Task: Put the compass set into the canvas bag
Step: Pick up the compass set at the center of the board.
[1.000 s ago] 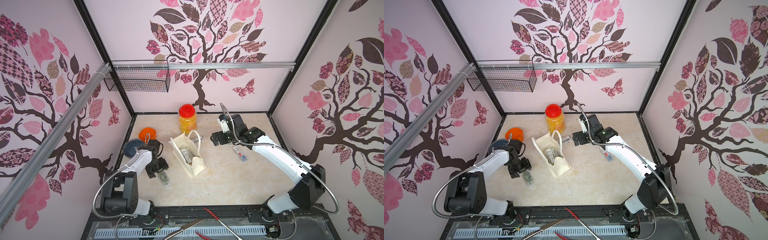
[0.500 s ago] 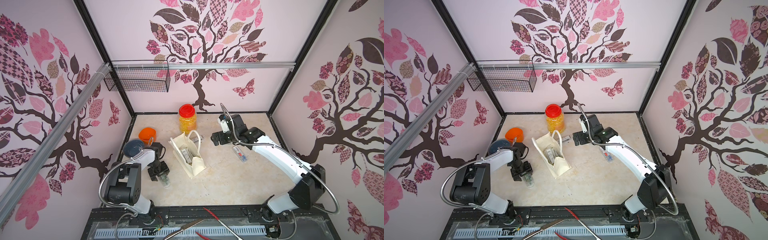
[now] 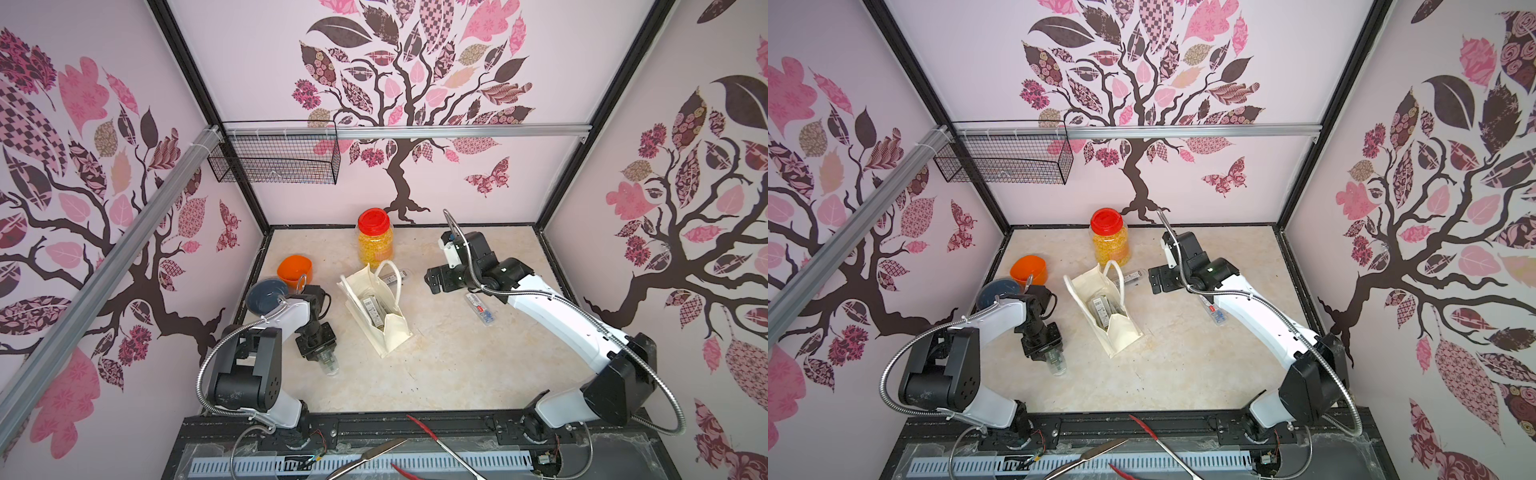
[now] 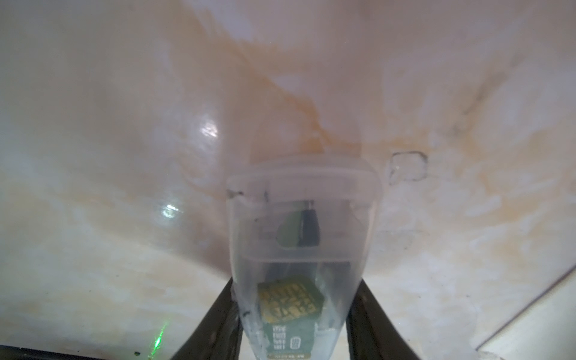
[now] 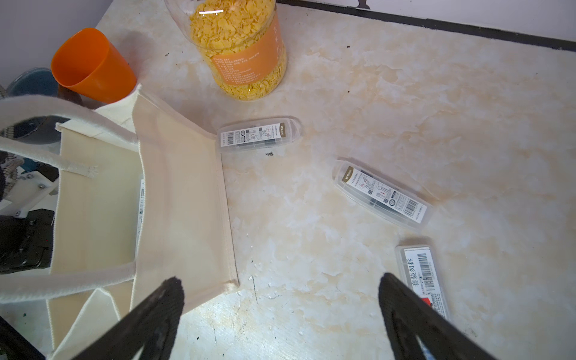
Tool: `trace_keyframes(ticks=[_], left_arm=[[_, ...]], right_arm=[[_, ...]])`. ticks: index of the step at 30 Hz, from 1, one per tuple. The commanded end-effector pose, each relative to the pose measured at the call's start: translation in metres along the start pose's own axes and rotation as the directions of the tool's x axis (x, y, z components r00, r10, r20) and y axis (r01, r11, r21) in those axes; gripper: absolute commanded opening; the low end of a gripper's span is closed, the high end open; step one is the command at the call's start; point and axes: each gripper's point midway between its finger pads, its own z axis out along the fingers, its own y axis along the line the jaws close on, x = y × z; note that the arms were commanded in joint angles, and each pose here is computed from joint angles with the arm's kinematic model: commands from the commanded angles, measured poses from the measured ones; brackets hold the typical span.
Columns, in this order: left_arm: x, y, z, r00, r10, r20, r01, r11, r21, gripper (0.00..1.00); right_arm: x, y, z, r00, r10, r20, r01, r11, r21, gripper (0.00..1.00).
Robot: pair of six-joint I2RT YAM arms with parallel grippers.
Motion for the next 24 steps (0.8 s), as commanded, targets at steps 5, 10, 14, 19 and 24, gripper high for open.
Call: trace_keyframes(ticks=[5,10,14,19,24], left_arm=[[-0.003,-0.006,-0.003,0.999,0.027,0.038,-0.028,0.999,0.037,0.37],[-0.009,-0.012,-0.029,0.993,0.041,0.106,-0.049,0.996,0.072,0.36],[-0.011,-0.015,-0.048,0.989,0.047,0.142,-0.060,0.994,0.090,0.36],[-0.012,-0.021,-0.076,0.979,0.026,0.202,-0.055,0.989,0.138,0.35],[-0.016,-0.028,-0.106,0.963,0.019,0.269,-0.071,0.980,0.186,0.35]], right_arm=[[-0.012,-0.002,-0.014,0.999,-0.006,0.052,0.006,1.000,0.010,1.00],[-0.015,-0.005,-0.018,0.998,-0.010,0.068,0.008,1.000,0.025,1.00],[-0.016,-0.009,-0.022,0.997,-0.016,0.080,0.012,0.999,0.046,1.00],[-0.016,-0.014,-0.028,0.995,-0.020,0.094,0.014,0.997,0.073,1.00],[-0.018,-0.017,-0.031,0.994,-0.030,0.104,0.020,0.995,0.097,1.00]])
